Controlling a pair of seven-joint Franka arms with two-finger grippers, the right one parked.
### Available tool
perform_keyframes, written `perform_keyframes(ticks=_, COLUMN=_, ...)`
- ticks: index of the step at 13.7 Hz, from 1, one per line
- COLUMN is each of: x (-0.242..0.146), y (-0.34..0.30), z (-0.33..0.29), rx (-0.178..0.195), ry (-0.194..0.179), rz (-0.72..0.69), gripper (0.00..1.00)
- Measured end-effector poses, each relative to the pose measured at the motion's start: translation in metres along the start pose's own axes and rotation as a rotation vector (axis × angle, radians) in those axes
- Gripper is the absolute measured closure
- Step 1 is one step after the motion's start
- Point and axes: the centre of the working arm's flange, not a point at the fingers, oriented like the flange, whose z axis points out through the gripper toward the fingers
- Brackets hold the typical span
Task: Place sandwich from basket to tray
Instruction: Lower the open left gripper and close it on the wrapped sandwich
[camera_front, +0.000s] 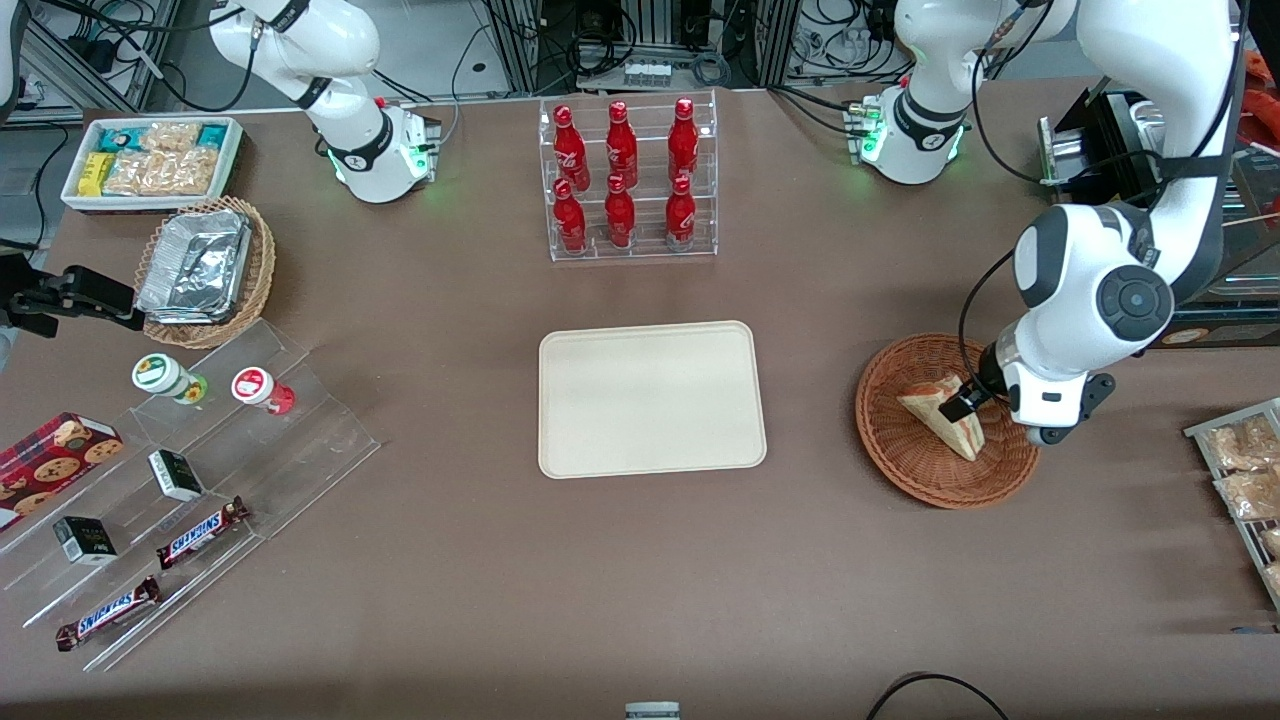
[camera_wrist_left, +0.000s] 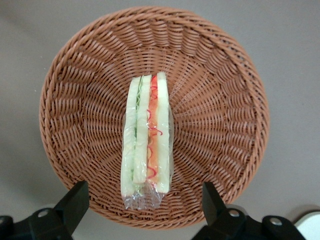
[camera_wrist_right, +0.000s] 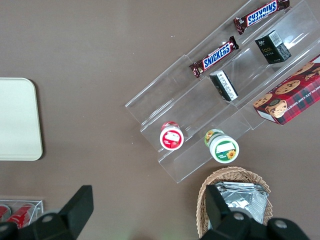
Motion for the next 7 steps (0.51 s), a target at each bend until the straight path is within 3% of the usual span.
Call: perform_keyframes(ticks=7, x=-0.007, y=-0.007, z=0.046, rx=-0.004, ry=-0.005, rz=-0.005, gripper=0.0)
